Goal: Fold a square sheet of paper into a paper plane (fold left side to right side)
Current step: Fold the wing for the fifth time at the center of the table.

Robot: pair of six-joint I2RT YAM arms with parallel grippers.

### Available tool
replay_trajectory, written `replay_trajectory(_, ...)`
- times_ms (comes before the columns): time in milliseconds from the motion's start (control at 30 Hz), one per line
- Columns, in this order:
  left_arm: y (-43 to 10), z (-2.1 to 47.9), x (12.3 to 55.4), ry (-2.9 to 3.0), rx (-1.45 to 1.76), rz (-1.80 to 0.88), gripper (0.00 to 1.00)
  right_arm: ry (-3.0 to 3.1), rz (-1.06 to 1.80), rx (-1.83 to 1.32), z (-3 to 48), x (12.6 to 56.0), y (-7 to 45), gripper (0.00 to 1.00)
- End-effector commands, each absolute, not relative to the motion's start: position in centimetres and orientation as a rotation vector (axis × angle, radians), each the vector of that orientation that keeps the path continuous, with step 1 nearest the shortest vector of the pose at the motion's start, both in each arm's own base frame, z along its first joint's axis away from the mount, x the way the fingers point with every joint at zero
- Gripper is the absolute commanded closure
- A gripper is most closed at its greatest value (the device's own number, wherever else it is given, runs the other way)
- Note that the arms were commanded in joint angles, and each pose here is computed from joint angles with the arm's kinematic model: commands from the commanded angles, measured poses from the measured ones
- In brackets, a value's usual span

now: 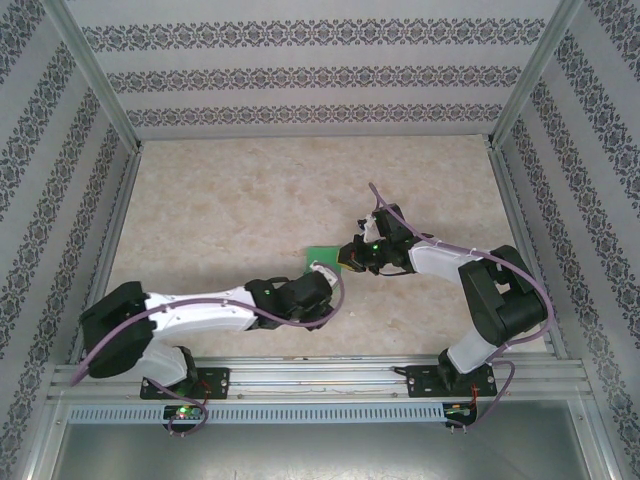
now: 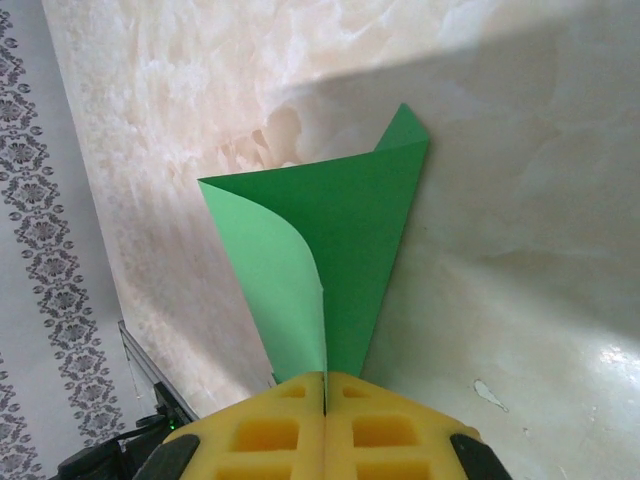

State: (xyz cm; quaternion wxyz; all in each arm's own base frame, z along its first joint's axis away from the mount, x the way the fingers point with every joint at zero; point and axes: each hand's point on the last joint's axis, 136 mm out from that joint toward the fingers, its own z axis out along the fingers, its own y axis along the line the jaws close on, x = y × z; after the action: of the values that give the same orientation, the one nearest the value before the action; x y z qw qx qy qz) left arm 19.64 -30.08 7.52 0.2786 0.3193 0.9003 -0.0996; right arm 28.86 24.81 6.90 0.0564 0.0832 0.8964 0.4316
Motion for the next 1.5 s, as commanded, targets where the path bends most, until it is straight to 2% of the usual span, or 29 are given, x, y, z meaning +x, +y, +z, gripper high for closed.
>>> replay_trajectory(0, -30.8, 7.4, 20.5, 2.373, 0.936, -0.122, 0.38, 2.730, 1.307, 0.264, 7.1, 29.1, 25.4, 1.00)
replay_trajectory(233, -31.2, 5.9, 21.5, 2.363, 0.997, 0.098, 0.37, 2.736, 1.308, 0.270, 6.9, 29.4, 25.6, 1.00)
replay_trajectory(467, -30.7, 4.9, 22.1, 2.370, 0.988, 0.195, 0.37, 2.747, 1.307, 0.273, 6.5, 29.3, 25.8, 1.00)
replay_trajectory(900, -29.2, 4.1, 22.7, 2.374, 0.953, 0.331, 0.43, 2.760, 1.305, 0.279, 6.1, 29.1, 25.9, 1.00)
replay_trajectory(1267, -28.8, 3.4, 22.5, 2.385, 0.948, 0.337, 0.61, 2.774, 1.292, 0.289, 5.5, 29.2, 25.8, 1.00)
replay_trajectory(1467, -29.0, 2.9, 22.5, 2.393, 0.946, 0.331, 0.74, 2.787, 1.273, 0.296, 5.0, 29.1, 25.6, 1.00)
